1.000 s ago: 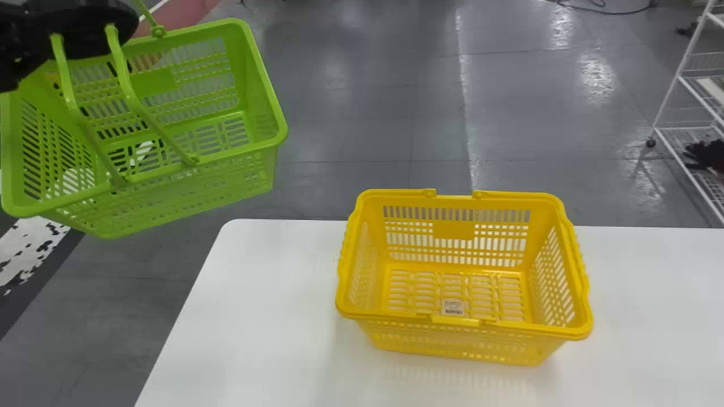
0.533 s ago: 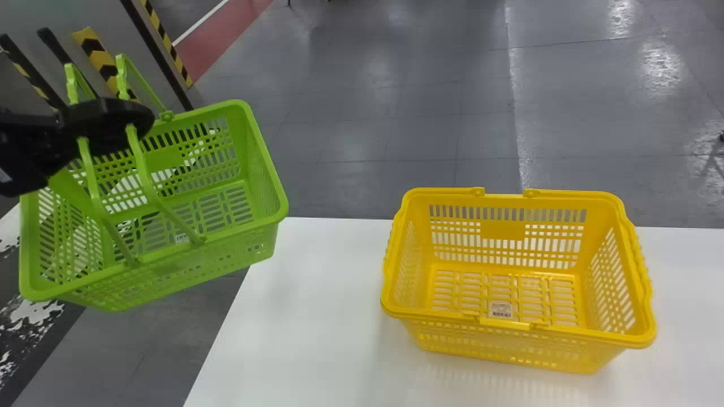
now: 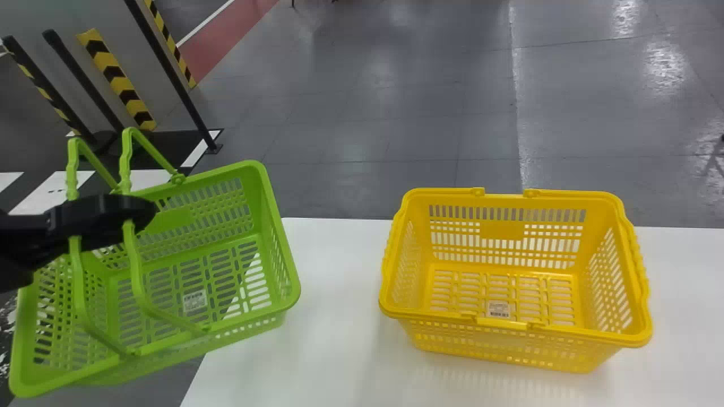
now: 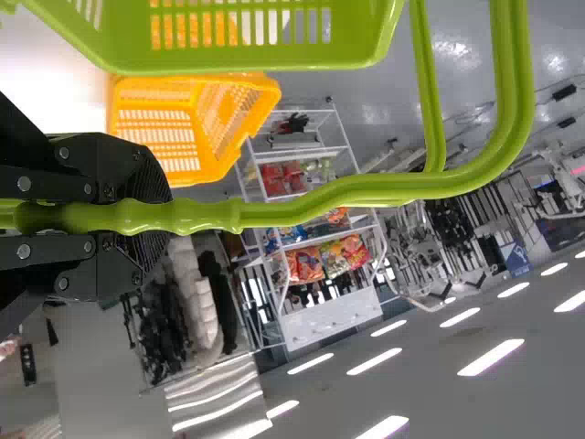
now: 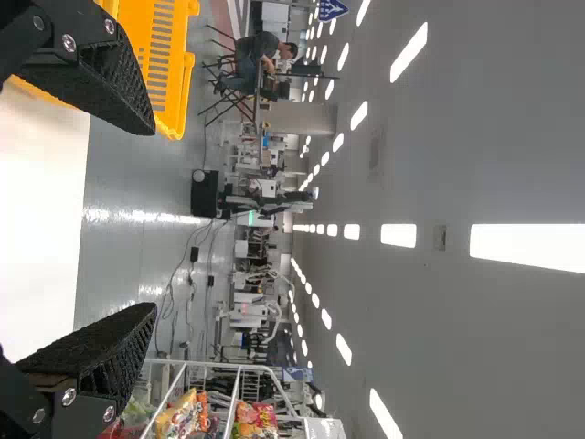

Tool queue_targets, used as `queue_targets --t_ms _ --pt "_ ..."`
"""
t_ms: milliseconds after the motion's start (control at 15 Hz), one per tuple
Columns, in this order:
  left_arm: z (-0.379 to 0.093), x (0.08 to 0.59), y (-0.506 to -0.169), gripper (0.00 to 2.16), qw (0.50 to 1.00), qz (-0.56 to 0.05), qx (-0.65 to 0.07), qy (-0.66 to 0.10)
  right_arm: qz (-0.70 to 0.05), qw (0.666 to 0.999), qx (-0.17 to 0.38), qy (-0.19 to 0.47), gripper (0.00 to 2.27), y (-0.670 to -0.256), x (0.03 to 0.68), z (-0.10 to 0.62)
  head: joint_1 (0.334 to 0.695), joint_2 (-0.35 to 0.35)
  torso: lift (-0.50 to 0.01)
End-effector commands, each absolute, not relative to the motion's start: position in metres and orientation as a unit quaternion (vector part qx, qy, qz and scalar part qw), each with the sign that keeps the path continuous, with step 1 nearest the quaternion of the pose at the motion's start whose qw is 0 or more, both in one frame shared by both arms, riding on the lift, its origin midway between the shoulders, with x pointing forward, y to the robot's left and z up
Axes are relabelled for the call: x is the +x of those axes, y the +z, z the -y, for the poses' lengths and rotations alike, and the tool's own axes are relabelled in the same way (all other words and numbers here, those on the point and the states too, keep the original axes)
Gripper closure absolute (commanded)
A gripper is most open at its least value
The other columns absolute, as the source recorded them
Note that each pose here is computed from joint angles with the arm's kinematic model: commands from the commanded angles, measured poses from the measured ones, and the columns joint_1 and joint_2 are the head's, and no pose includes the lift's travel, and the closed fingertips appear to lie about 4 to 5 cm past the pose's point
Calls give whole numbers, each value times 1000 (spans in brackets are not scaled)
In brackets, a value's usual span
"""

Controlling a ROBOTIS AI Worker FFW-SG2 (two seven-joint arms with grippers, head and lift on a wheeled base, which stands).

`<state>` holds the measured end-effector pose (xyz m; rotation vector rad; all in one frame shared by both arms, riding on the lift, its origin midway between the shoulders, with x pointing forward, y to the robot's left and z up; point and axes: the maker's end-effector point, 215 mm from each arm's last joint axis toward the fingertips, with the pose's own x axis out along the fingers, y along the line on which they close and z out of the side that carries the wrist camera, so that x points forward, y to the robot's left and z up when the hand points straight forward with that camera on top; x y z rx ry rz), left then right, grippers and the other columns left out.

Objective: Grasp handle with right gripper to insert into left gripper then lift and swing left to center

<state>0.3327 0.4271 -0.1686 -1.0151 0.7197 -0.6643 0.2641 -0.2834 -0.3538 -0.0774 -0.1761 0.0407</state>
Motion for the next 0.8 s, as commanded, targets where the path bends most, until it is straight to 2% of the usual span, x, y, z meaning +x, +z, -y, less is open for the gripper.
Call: queue_targets --t_ms 0,333,733 --pt "-411 299 -183 2091 753 -343 -470 -307 86 995 -40 11 140 -354 264 293 695 288 -93" --pt "-343 236 -207 2091 732 -383 -454 -334 85 995 -44 4 140 -354 266 304 695 202 -93" --pt "-257 179 -218 2091 698 -416 -438 -386 90 995 -46 8 140 -351 271 304 695 -36 -93"
